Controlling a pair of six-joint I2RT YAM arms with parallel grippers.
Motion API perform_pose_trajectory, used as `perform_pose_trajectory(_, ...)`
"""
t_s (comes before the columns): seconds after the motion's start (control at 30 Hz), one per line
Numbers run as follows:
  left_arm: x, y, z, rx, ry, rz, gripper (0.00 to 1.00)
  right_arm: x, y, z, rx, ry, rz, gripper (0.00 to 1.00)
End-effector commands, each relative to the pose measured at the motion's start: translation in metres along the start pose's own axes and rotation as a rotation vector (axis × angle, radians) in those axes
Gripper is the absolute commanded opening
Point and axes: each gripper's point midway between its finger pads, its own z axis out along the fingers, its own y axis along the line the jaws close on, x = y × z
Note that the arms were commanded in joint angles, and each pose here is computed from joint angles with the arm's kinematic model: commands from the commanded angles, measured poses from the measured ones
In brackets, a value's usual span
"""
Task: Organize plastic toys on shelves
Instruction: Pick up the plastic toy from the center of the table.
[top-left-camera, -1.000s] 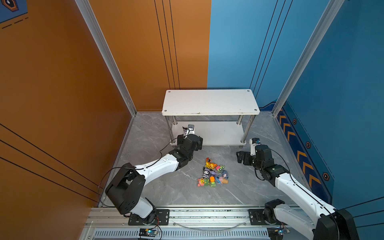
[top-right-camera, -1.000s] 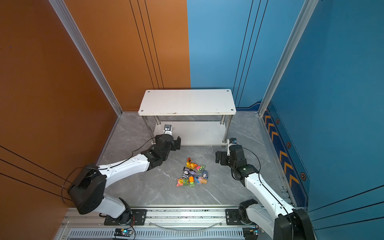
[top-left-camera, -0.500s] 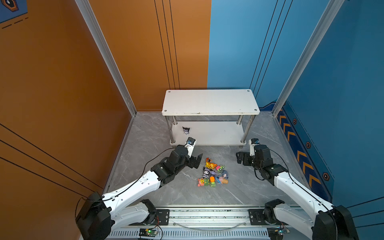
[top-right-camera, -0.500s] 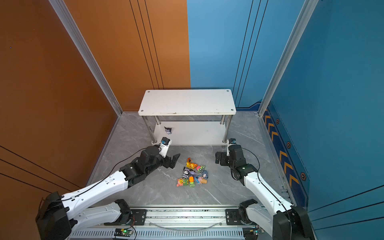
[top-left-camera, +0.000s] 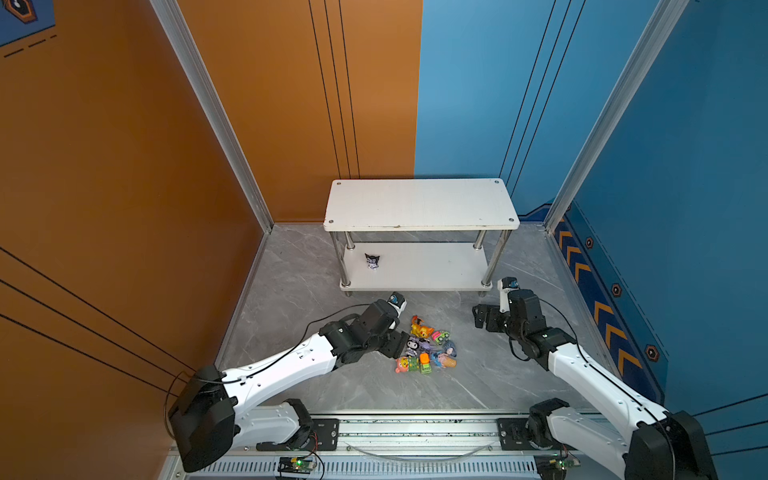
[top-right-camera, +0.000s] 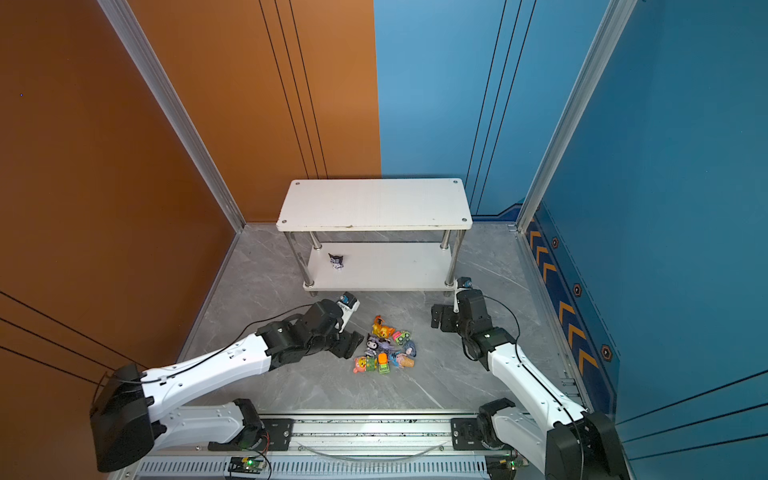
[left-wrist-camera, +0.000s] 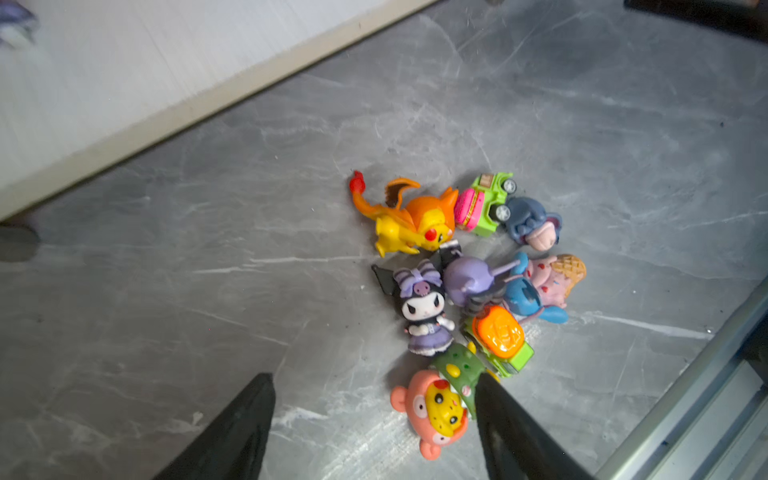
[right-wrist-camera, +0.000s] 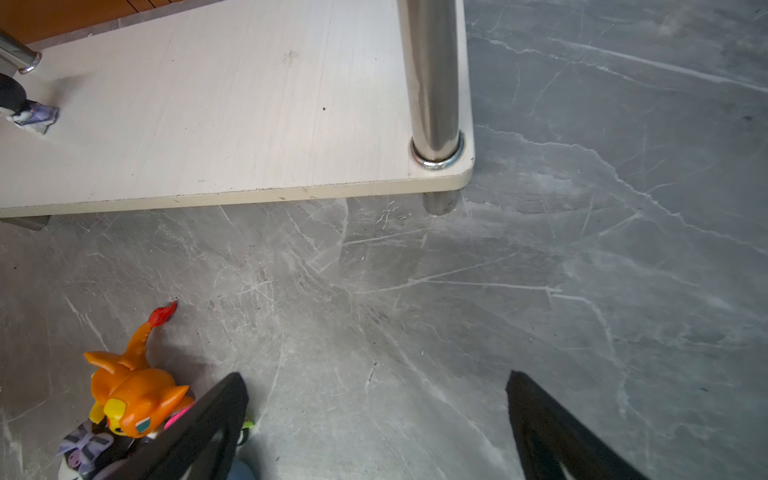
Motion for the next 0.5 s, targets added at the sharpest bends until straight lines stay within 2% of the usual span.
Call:
perform_pose_trajectory(0.0, 0.009, -0.005, 0.006, -0.005, 0.063, -0.052, 0.78, -0.007, -0.001, -0.003, 0.02, -0.005, -0.018, 0.99)
perform_pose_trajectory(0.1, 0.008, -0.011, 0.016, -0.008, 0.094, -0.051, 0.78, -0.008, -0.001, -0.003, 0.019, -0.006, -0.017, 0.99)
perform_pose_trajectory(0.47, 0.002, -0.026, 0.045, -0.062, 0.289, 0.098, 0.78, -0.007, -0.002, -0.004, 0.022, -0.005, -0.014, 0.98)
